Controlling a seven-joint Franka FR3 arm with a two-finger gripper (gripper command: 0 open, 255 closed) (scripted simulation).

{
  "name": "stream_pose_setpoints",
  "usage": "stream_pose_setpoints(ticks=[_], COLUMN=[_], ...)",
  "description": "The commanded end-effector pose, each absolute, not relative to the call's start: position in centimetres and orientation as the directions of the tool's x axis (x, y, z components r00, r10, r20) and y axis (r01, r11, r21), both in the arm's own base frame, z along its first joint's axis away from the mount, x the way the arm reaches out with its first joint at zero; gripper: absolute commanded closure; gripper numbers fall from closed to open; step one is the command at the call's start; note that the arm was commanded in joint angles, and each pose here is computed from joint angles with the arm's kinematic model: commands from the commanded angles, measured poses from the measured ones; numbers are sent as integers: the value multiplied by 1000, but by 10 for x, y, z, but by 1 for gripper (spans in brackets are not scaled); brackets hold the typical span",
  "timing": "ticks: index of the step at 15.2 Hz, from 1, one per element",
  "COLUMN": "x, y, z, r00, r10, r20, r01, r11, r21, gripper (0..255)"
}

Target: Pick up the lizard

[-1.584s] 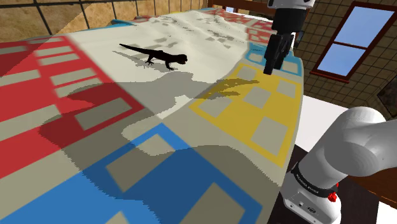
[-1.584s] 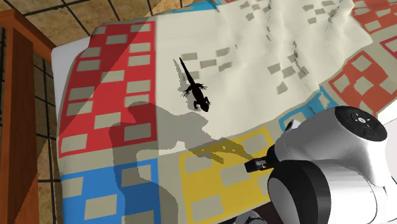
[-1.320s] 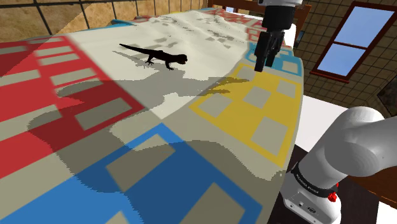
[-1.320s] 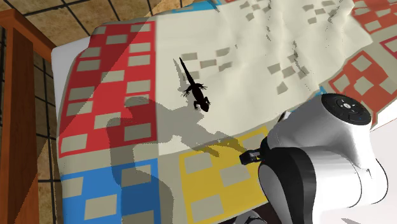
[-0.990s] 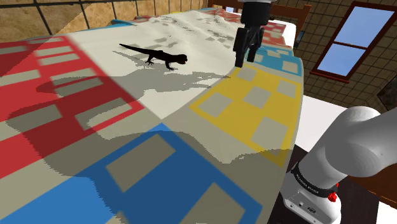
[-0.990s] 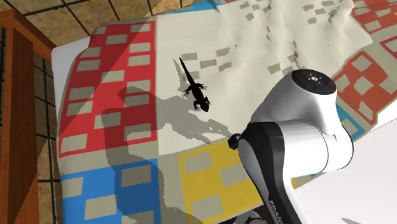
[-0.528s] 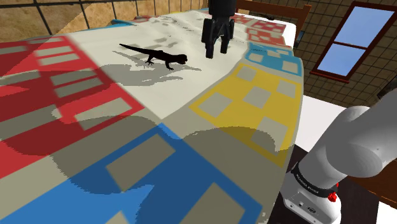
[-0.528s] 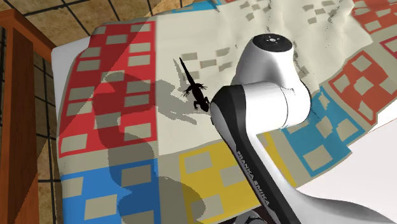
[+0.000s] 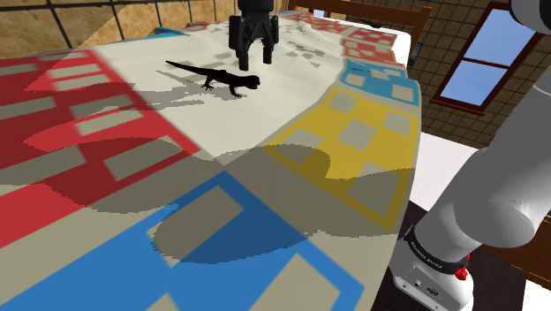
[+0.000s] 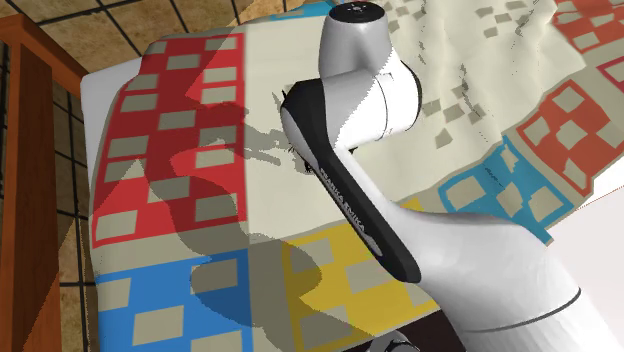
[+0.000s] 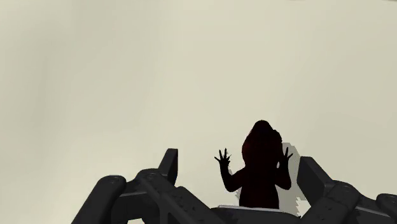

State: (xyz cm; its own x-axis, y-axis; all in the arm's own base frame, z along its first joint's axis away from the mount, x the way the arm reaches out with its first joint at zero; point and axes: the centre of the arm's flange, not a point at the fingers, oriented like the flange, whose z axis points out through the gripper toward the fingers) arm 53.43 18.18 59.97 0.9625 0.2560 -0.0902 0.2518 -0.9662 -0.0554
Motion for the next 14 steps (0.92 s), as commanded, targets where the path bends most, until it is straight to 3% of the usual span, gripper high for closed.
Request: stream_pose_setpoints(ticks=[1,6,14], x=[554,606,609], y=[196,237,240], z=[601,606,566], r00=[960,951,951], r10=[267,296,298], r20=[-88,-84,-84], r01=[264,294,296], r11=[-963,-955,-955], r21=[-49,-34,-33], gripper=[0,0,0])
